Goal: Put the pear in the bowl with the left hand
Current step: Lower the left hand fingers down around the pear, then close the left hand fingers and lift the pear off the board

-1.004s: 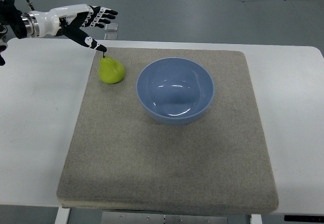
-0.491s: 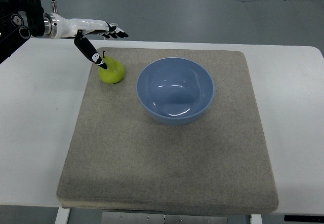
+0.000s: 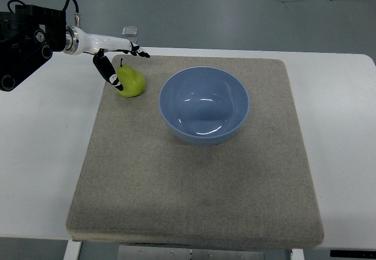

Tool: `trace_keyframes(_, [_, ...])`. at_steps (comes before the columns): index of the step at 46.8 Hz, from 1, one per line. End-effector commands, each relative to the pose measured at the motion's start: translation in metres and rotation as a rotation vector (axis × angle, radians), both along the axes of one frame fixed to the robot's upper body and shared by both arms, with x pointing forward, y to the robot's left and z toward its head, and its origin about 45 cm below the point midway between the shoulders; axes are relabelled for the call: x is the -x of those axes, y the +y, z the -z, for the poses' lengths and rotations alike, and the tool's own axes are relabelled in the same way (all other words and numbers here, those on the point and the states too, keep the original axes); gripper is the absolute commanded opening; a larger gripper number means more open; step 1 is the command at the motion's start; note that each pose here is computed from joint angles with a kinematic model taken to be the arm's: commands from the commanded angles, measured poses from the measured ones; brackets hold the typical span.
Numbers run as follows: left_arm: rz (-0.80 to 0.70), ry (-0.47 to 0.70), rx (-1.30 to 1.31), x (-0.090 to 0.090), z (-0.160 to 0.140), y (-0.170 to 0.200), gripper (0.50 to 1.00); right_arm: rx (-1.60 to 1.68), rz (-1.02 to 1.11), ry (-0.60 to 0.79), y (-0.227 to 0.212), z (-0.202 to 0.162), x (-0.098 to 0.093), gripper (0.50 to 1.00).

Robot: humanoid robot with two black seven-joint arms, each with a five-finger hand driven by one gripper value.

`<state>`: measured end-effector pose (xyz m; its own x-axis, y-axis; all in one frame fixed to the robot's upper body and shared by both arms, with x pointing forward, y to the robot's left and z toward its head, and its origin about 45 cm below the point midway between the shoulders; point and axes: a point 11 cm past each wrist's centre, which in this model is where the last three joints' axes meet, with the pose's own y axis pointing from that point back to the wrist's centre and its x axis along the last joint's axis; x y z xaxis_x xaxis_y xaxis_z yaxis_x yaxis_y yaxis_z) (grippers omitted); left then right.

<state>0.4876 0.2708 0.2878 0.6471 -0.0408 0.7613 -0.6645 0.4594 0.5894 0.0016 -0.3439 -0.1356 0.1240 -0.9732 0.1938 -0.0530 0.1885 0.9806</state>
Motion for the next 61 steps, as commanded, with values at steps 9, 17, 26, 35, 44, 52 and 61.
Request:
trace_keyframes(9, [0.017, -0.011, -0.041, 0.001, 0.014, 0.0, 0.964, 0.001, 0.0, 0.0, 0.0, 0.0, 0.0, 0.924])
trace_keyframes(17, [0.016, -0.004, -0.038, -0.002, 0.017, -0.004, 0.973, 0.001, -0.001, 0.0, 0.0, 0.0, 0.0, 0.926])
trace_keyframes(26, [0.003, 0.003, -0.036, -0.004, 0.021, -0.004, 0.973, 0.001, 0.0, -0.002, 0.0, 0.0, 0.0, 0.926])
trace_keyframes(35, [-0.002, 0.012, -0.033, -0.003, 0.026, -0.003, 0.973, -0.001, -0.001, 0.0, 0.0, 0.0, 0.0, 0.926])
trace_keyframes(44, [-0.004, 0.019, -0.028, -0.001, 0.029, -0.002, 0.979, 0.001, -0.002, -0.001, 0.0, 0.0, 0.0, 0.924])
trace_keyframes(52, [0.003, 0.02, -0.015, -0.001, 0.03, -0.003, 0.986, -0.001, -0.001, 0.0, 0.0, 0.0, 0.0, 0.924])
trace_keyframes(61, [0.001, 0.034, -0.017, 0.002, 0.038, -0.002, 0.977, -0.001, 0.0, 0.0, 0.0, 0.0, 0.0, 0.926])
